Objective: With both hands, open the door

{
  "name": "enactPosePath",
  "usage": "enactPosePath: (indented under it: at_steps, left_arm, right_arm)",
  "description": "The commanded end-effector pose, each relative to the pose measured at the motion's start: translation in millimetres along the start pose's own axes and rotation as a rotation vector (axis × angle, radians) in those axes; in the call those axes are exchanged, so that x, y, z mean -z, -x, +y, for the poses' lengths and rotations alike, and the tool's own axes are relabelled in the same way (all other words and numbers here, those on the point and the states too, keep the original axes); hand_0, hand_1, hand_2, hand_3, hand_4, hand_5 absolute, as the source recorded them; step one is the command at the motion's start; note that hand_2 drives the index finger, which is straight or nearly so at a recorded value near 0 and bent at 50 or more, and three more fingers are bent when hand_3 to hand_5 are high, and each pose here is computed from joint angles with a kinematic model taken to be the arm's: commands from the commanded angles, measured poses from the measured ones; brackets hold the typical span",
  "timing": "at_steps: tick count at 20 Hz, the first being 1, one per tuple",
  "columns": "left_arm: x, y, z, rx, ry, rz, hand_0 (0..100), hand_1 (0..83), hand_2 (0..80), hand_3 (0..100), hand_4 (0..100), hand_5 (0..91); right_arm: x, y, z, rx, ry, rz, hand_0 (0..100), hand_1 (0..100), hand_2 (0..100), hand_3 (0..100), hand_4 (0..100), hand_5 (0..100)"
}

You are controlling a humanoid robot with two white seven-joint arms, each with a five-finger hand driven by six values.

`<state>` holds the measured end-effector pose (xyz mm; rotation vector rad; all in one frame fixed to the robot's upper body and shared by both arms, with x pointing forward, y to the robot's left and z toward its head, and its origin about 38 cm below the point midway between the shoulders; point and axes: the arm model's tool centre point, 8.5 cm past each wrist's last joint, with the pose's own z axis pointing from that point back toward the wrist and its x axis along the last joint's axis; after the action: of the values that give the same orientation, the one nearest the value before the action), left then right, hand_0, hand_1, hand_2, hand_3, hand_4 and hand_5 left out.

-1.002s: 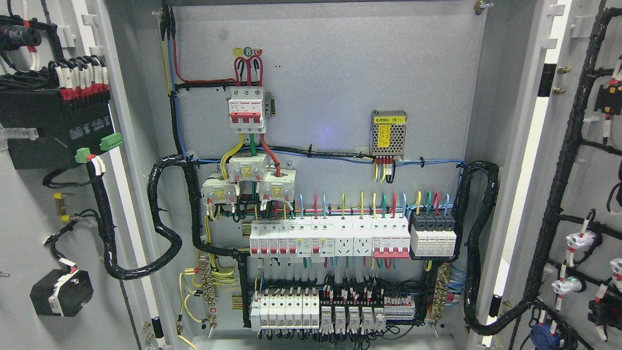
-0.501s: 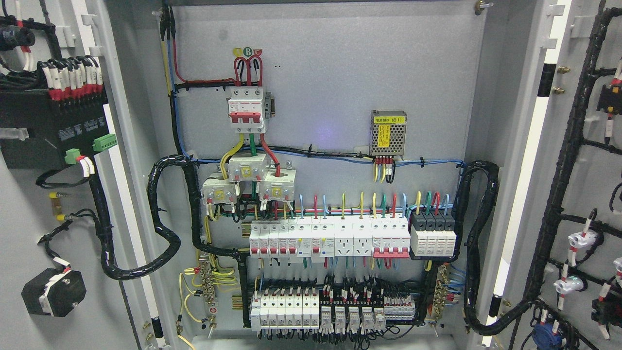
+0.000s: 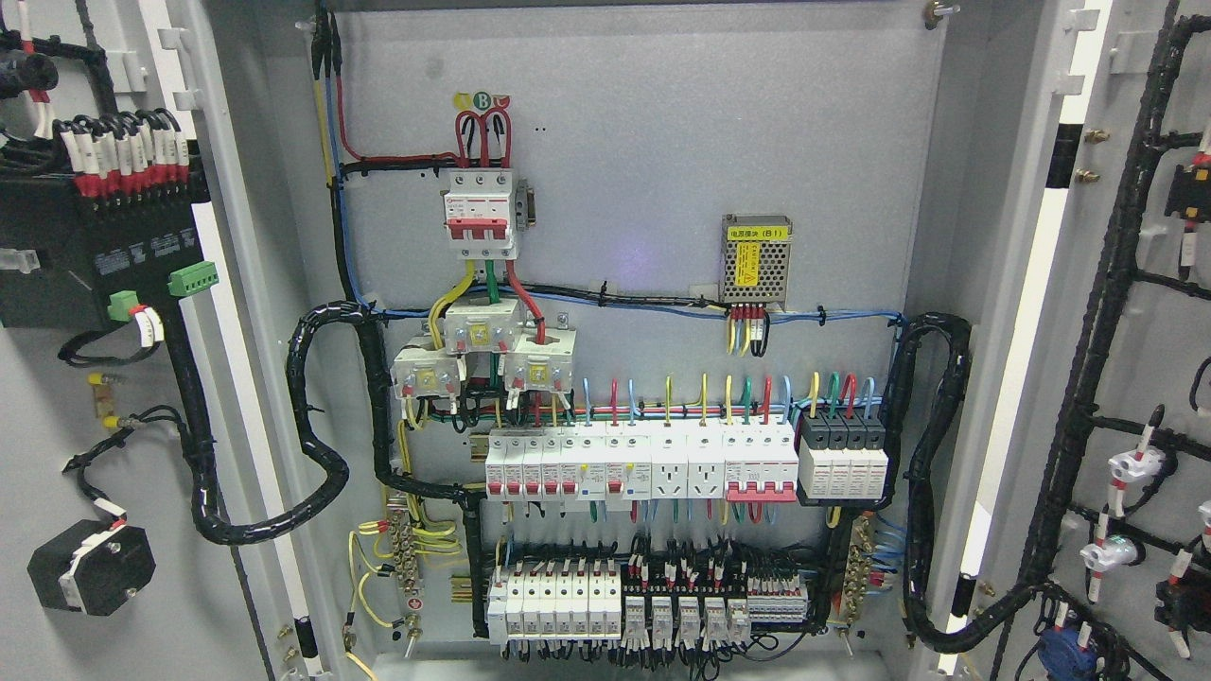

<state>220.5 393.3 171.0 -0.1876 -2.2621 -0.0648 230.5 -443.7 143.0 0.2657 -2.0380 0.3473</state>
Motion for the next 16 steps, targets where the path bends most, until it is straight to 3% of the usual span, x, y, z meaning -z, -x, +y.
enactPosePath:
  at_steps: [1,16]
  left_arm:
    - [-10,-44,19,0.175,-0.028,-0.344,0,0.0,0.0,0,3,0.0]
    - [14,-31,69,0.185,-0.1,-0.232,0,0.0,0.0,0,3,0.0]
  right_arm:
    - [-4,-3,-5,-0.03,-0.034,-0.002,0,0,0,0,0,0]
    - [-4,-4,-2,-0.033,-0.072,0.0,0,0,0,0,0,0]
